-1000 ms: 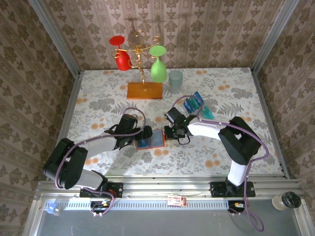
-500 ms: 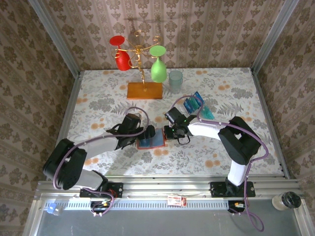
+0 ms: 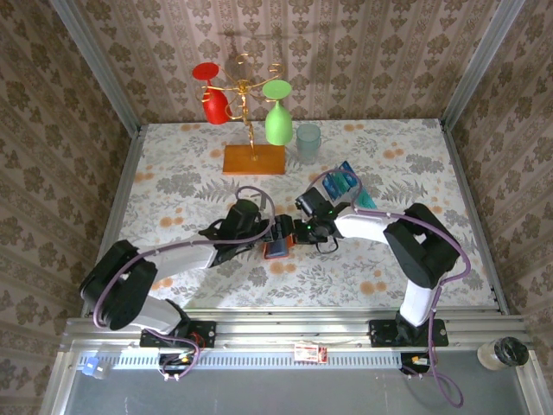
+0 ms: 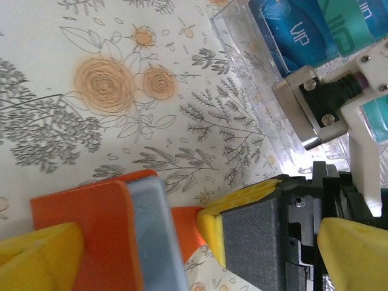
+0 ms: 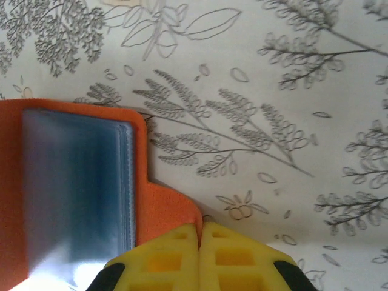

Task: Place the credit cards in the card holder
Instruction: Close the card holder at the bottom-center of the table.

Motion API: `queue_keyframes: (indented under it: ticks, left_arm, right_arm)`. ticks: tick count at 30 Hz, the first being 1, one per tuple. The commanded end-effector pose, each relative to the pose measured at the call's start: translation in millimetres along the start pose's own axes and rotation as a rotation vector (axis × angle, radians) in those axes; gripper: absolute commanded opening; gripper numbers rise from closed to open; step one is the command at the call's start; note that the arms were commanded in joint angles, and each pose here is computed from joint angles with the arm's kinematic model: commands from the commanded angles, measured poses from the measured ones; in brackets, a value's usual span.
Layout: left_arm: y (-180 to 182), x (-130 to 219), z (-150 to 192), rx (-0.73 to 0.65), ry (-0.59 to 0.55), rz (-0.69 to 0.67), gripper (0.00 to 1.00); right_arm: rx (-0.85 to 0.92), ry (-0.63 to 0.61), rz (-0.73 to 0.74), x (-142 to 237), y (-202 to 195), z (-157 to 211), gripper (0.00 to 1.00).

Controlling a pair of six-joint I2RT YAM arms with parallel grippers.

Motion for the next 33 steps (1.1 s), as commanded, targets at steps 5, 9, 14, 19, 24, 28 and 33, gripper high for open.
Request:
queue_keyframes:
  ticks: [5, 9, 14, 19, 24, 28, 33]
  left_arm:
    - [-21, -12, 1, 0.036, -0.024, 0.059, 1.0]
    - [-27, -11, 4, 0.036, -0.038, 0.049, 1.0]
    - [-37, -9, 12, 0.018, -0.035, 0.027, 1.0]
    - [-34, -14, 27, 0.021, -0.022, -0.009, 1.0]
    - [-20, -29, 42, 0.037, 0.001, -0.053, 1.0]
    - [-11, -37, 51, 0.044, 0.022, -0.072, 1.0]
    - [-17, -28, 35, 0.037, 0.01, -0.04, 1.0]
  right_arm:
    - [-0.053, -0.054, -0.033, 44, -13, -8, 0.38]
    - [-0.087, -0.074, -0.017, 65, -22, -1, 0.4]
    - [-0.12, -0.107, -0.025, 84, -30, 7, 0.41]
    - [-0.125, -0.107, -0.031, 93, -33, 13, 0.41]
    - [-0.129, -0.121, -0.029, 99, -36, 20, 0.41]
    - [-0.136, -0.13, -0.025, 102, -39, 25, 0.41]
    - [-0.129, -0.132, -0.057, 106, -35, 27, 0.4]
Point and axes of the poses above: each hand's point on the last joint's axis, 136 mm out from that joint toward the fingers, its own x axis back along the fingers, its own y axis along the line the jaws close on, z = x × y, the point moved 7 cm from there along x, back along the fingers, and after that the axes turned 6 degrees about x, right-handed, at the moved point
